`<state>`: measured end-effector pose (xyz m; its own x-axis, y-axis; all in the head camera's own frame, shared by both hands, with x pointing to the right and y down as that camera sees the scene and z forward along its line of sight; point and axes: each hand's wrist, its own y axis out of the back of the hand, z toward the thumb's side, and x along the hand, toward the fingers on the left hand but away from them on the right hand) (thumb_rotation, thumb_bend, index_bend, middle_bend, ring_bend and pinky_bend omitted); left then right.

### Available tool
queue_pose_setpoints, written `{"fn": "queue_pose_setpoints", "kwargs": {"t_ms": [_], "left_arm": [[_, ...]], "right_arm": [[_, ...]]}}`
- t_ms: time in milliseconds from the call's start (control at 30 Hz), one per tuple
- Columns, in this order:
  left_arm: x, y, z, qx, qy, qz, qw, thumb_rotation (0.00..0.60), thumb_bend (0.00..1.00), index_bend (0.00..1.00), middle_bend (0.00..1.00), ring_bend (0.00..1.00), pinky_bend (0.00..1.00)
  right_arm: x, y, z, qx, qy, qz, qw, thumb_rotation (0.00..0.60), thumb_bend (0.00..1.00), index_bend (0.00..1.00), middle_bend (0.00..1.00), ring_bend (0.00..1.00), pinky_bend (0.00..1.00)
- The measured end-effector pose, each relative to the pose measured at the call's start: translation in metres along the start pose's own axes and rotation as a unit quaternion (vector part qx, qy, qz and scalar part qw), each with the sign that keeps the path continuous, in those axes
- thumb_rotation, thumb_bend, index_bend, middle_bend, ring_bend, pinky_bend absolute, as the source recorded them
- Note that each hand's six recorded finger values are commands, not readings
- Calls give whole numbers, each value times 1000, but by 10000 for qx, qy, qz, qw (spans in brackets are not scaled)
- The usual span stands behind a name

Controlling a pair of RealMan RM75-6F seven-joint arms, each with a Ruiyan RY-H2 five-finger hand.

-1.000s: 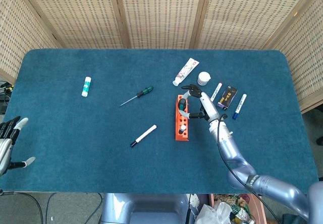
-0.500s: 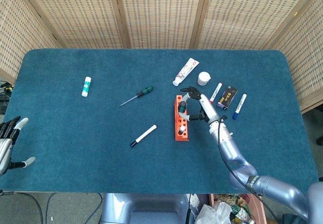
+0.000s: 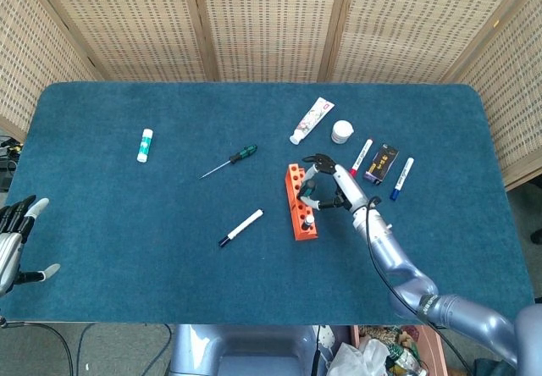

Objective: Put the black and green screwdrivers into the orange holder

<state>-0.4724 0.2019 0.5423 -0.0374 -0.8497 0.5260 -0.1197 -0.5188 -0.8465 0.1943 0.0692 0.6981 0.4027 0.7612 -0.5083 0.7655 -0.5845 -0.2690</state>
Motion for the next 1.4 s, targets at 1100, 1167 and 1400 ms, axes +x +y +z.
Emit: {"fn": "queue_pose_setpoints", "kwargs": {"t_ms": [1100, 1167, 1400], "left_arm": [[-1, 1, -1, -11, -3, 13, 10000, 600, 0, 0, 0, 0, 0], [-1, 1, -1, -16, -6, 16, 10000, 600, 0, 0, 0, 0, 0], [-4, 4, -2, -58, -24, 84, 9999, 600, 0, 0, 0, 0, 0]], "right_arm": [[3, 1, 7, 182, 69, 145, 9997, 600, 25, 274, 98, 0, 0], [5, 5, 8, 208, 92, 111, 9997, 600, 5, 251, 80, 0, 0], [25, 38, 15, 582, 295, -122, 9978, 600, 0, 189, 4, 0, 0]]}}
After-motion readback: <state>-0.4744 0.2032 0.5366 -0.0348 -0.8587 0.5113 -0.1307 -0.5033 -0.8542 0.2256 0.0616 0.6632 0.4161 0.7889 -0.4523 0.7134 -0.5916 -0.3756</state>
